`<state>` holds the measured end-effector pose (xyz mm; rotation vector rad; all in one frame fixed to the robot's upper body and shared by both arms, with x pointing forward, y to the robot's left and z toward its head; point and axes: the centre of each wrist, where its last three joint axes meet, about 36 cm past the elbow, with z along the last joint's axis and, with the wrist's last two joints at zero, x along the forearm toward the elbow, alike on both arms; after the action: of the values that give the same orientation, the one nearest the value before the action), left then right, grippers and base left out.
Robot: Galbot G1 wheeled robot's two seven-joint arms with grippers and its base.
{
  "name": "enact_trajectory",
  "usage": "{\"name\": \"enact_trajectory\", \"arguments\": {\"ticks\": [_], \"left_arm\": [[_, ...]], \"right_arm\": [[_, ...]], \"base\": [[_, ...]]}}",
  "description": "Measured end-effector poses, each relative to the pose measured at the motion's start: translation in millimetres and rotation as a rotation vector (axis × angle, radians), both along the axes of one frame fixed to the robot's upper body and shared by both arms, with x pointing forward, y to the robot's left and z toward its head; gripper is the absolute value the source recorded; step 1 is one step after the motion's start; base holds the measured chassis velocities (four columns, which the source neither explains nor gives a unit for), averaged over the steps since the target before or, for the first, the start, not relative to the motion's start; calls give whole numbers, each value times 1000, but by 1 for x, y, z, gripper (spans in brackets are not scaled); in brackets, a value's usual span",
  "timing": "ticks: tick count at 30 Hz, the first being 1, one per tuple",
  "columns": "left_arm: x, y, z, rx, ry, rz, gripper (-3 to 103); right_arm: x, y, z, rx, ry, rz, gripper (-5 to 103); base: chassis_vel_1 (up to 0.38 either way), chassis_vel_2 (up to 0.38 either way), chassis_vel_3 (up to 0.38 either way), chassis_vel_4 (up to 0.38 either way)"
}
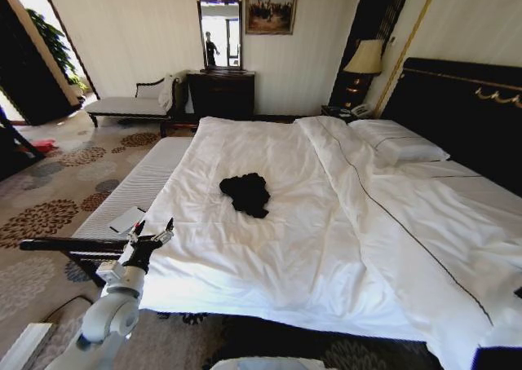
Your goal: Fold the clothes on the bed.
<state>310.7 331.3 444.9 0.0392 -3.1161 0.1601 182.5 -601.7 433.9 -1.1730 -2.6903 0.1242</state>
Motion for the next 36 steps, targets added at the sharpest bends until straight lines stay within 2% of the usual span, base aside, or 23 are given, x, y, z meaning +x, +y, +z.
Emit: {"name": "enact_trajectory", "arguments": {"ticks": [4,12,21,30,31,36], "left_arm": [[0,1,0,1,1,3,100],[-3,0,-5,-3,9,8,100],[-5,2,-7,-2,12,15,100],[-6,1,-5,-3,8,11,100],[-7,0,-5,-2,10,11,96],[-13,0,-8,3,20,13,102]], "right_arm": [[-17,-11,-17,-22,35,-41,1],[-55,-17,-69,2,84,-140,1],[-66,-28,-90,8,112,-191,1],[-56,-37,-118,-7,138,-190,1],[-55,-38,-125,-12,150,-188,1],[-55,-45,-157,-33,214,-188,1]], "base": [[0,0,0,0],[0,0,0,0],[0,0,0,0],[0,0,0,0],[0,0,0,0],[0,0,0,0]]}}
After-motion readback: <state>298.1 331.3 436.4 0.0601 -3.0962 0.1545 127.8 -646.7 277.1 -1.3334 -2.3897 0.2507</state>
